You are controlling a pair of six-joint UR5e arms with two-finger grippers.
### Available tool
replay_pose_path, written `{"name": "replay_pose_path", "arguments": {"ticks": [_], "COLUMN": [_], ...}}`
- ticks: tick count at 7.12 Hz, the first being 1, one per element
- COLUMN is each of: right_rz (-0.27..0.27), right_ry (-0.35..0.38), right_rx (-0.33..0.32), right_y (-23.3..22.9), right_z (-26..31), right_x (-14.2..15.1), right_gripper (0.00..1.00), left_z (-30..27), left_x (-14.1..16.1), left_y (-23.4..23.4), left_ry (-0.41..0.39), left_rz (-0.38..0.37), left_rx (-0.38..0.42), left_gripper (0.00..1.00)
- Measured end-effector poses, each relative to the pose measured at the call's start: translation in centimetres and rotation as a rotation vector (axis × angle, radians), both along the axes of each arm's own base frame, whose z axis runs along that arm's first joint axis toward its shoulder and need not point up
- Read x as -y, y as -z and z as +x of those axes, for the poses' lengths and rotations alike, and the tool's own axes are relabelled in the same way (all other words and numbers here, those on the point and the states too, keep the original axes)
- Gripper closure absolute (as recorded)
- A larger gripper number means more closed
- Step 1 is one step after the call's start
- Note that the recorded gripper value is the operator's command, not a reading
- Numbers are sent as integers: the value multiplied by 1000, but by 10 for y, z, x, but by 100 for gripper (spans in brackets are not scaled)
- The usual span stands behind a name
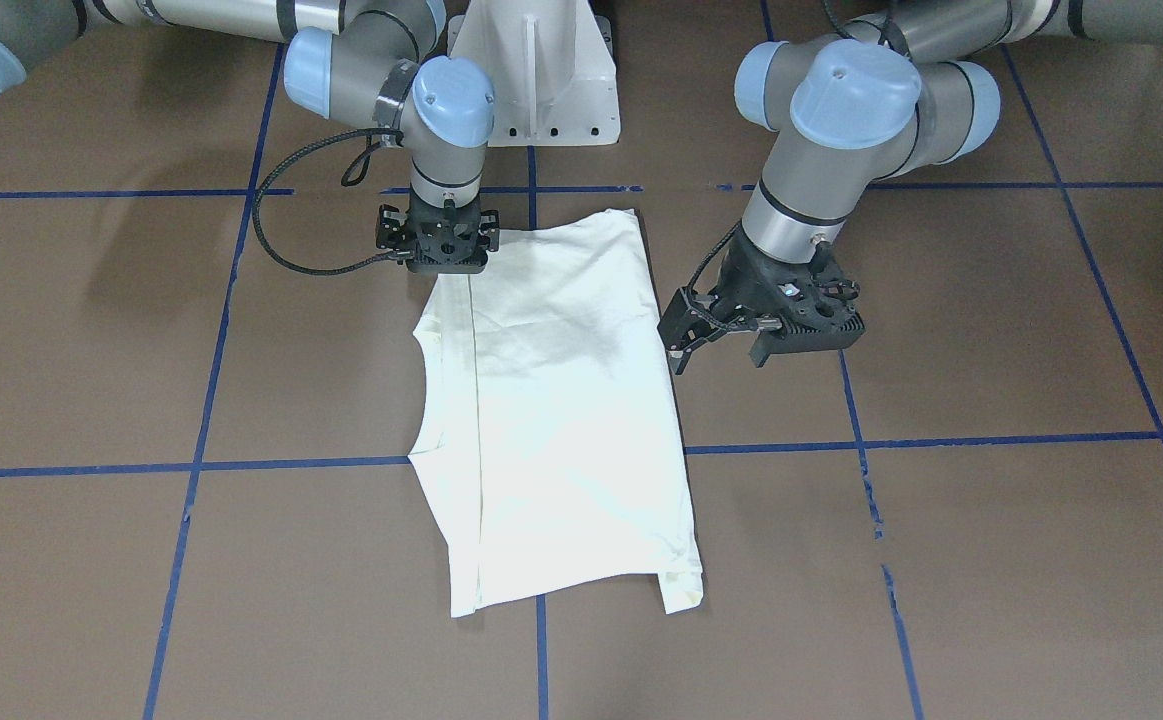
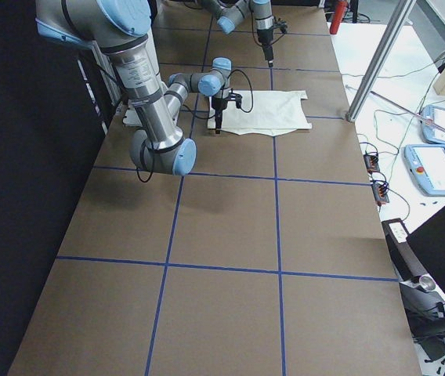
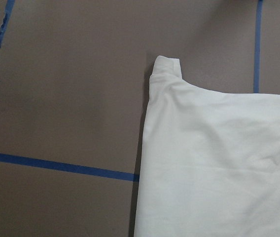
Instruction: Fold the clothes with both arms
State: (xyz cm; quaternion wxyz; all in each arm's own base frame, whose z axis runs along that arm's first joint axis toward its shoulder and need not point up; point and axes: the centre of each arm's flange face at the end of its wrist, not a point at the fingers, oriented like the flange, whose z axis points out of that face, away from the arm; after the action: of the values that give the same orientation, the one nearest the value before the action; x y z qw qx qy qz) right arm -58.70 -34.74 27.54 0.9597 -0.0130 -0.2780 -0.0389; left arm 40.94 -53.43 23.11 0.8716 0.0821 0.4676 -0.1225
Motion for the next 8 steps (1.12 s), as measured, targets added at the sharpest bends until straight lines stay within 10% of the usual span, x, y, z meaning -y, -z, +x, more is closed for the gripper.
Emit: {"name": "replay_pose_path", "arguments": {"ticks": [8], "right_rz": [35], "right_ry": [4], "right_rx": [-33], "right_y": [-41], "right_z": [54], "right_x": [31], "right_gripper": [0], "left_z": [3], "left_x": [-2], "left_y": [5], "left_ry": [-3], "left_rz": [5], "left_rx": [-12], "left_gripper": [0]}}
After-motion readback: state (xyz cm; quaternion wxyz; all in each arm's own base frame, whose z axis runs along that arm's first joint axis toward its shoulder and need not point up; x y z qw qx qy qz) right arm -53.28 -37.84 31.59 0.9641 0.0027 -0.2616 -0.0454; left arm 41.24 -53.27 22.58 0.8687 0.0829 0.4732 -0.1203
